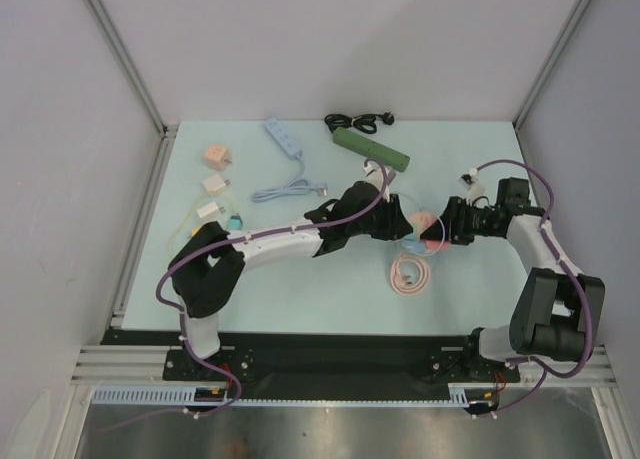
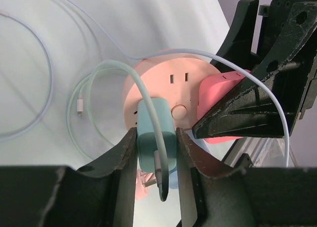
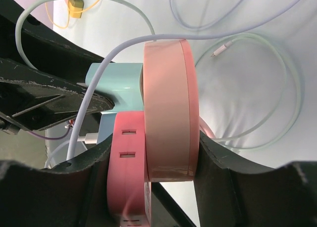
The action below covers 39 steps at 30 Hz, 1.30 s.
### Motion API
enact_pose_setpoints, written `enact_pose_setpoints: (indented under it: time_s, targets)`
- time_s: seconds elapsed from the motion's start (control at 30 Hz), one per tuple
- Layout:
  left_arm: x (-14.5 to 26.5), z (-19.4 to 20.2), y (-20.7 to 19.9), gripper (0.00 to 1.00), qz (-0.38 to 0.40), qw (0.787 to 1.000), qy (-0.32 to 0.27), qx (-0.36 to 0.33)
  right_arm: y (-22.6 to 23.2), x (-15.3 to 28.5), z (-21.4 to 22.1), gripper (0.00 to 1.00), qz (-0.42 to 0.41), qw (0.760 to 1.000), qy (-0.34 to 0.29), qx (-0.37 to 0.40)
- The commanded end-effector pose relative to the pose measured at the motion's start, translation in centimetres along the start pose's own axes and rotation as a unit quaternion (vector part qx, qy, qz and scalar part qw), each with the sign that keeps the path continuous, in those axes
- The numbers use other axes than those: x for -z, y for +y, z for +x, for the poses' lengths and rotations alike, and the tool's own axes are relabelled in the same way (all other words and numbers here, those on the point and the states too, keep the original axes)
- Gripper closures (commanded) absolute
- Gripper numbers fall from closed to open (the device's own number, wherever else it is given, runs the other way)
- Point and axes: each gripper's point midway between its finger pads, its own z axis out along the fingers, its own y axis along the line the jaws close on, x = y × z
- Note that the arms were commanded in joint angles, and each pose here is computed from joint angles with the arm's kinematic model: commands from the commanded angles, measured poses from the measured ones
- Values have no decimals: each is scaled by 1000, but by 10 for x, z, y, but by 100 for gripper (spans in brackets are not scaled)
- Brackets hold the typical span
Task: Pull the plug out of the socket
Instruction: Remove the plug from the socket.
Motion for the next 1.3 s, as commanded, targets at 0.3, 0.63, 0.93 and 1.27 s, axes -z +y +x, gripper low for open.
enact_pose_setpoints:
  time_s: [0.3, 0.63, 0.93, 1.27]
  targets:
    - [64, -42, -74, 100, 109, 993, -8, 40, -50, 35, -42, 100, 164, 979, -89, 77]
    - [85, -39, -77, 100, 116, 990, -18, 82, -47, 37, -44, 100, 164, 978, -94, 87]
    - [136, -42, -98, 100, 159, 987, -17, -8, -21, 62, -53, 100, 62, 984, -144, 80]
    - [284, -78, -156, 100, 234, 963, -71, -114, -15, 84, -63, 100, 33, 979, -188, 66]
